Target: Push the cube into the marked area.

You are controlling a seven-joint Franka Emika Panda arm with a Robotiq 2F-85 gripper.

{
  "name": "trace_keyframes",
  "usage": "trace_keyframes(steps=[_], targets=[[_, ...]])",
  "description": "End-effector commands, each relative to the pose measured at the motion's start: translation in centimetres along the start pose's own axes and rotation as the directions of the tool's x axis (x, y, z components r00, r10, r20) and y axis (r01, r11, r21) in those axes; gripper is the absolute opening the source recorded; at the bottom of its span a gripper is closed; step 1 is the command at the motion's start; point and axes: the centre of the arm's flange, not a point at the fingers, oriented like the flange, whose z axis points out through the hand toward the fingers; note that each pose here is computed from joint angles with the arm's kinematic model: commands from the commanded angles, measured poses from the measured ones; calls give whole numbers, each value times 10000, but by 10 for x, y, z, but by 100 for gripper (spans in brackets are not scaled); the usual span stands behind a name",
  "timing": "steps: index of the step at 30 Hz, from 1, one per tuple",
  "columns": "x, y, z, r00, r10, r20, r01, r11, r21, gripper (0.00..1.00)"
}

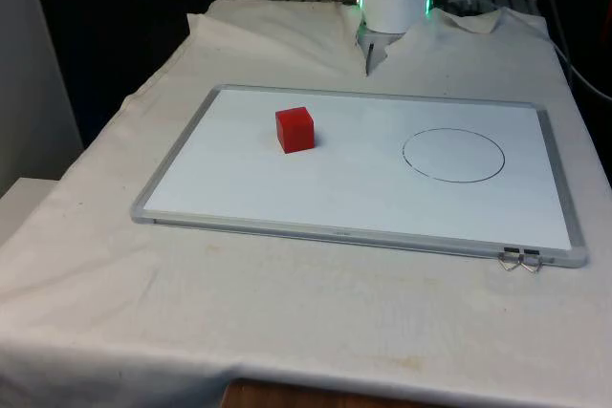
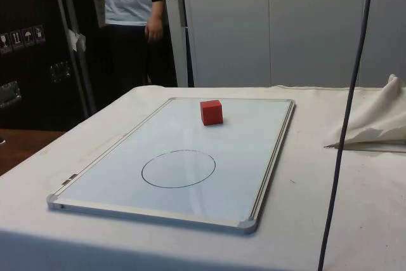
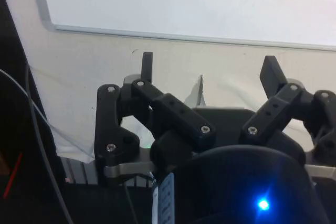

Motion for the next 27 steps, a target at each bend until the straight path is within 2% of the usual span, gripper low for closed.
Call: trace_keyframes(steps=[1,5,6,7,11,18,21,22,23,24,26,27], targets=[[0,0,0,10000,10,0,-10,10000,0,98],[0,0,0,10000,0,0,0,10000,0,81],[0,0,0,10000,10,0,-10,10000,0,81],[0,0,0,10000,10,0,-10,10000,0,70],[0,0,0,10000,10,0,-10,10000,0,48],[0,0,0,10000,10,0,-10,10000,0,14],[-3,5,-2,9999,-65,-101,65,10000,-6,0],[-3,7,-2,9999,-98,-141,98,10000,-15,0],[-1,6,0,10000,-70,-3,70,10000,9,0],[-3,10,-1,9996,-167,-233,166,9999,-18,0],[-3,12,-1,9994,-193,-284,193,9998,-11,0],[-2,16,1,9988,-262,-416,261,9997,-20,0]])
